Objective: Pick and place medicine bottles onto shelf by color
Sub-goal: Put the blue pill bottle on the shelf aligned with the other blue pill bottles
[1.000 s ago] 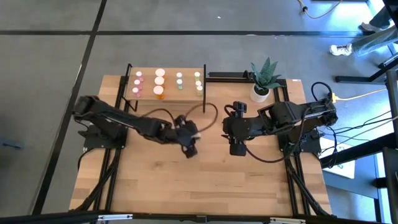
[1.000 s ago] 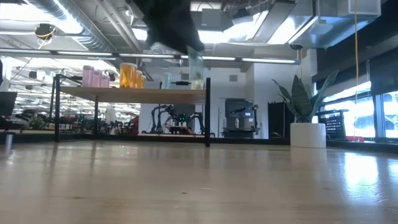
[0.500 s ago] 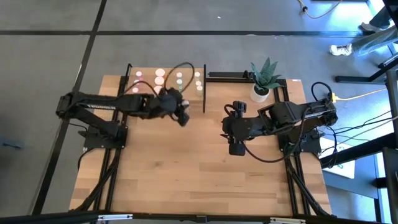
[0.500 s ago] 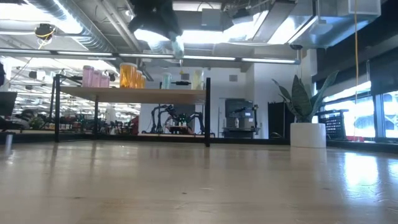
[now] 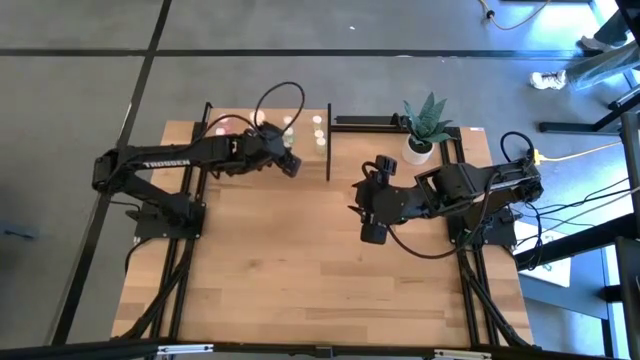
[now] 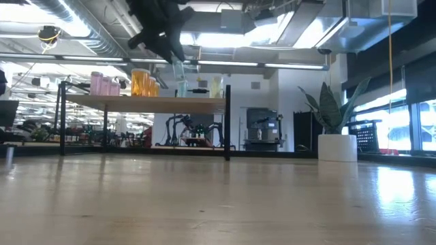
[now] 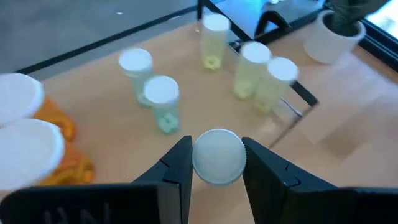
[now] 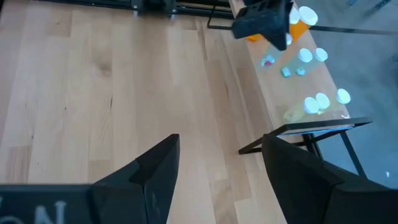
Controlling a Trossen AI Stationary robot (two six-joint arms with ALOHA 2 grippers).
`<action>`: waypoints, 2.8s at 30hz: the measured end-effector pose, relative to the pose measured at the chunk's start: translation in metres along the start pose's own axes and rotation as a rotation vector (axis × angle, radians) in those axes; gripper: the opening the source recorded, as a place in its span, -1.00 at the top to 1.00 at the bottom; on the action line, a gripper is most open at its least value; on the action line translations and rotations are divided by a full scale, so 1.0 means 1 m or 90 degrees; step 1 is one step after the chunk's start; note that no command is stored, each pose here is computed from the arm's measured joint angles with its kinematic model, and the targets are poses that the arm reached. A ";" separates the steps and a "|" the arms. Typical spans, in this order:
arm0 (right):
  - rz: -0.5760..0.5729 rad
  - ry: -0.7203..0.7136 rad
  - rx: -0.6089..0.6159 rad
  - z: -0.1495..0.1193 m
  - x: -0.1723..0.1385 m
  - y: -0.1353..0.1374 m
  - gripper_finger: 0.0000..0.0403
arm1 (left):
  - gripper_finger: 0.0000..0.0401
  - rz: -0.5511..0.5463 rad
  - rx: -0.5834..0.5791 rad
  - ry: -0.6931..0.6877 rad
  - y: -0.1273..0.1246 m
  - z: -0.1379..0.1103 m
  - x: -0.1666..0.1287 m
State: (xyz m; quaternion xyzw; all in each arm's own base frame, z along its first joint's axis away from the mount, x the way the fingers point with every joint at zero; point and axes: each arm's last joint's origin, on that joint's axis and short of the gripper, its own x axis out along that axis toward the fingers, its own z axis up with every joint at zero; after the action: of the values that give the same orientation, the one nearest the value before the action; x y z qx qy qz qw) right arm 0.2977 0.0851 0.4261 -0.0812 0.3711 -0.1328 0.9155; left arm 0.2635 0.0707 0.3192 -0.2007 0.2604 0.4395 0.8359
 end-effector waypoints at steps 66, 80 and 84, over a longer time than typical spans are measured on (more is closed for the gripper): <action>-0.030 -0.003 0.014 -0.002 0.019 -0.003 -0.14 | 0.49 0.086 0.100 0.061 -0.014 -0.005 0.036; -0.029 -0.003 0.014 -0.002 0.019 -0.003 -0.14 | 0.43 0.101 0.087 0.061 -0.006 -0.001 0.040; -0.029 -0.003 0.014 -0.002 0.019 -0.003 -0.14 | 0.43 0.091 0.073 0.064 -0.006 0.001 0.041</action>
State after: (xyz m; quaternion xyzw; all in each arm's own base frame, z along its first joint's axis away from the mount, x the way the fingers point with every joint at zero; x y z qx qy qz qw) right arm 0.3088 0.0768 0.4130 -0.0801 0.3655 -0.1575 0.9139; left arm 0.2884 0.0938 0.2950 -0.1556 0.3405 0.4715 0.7984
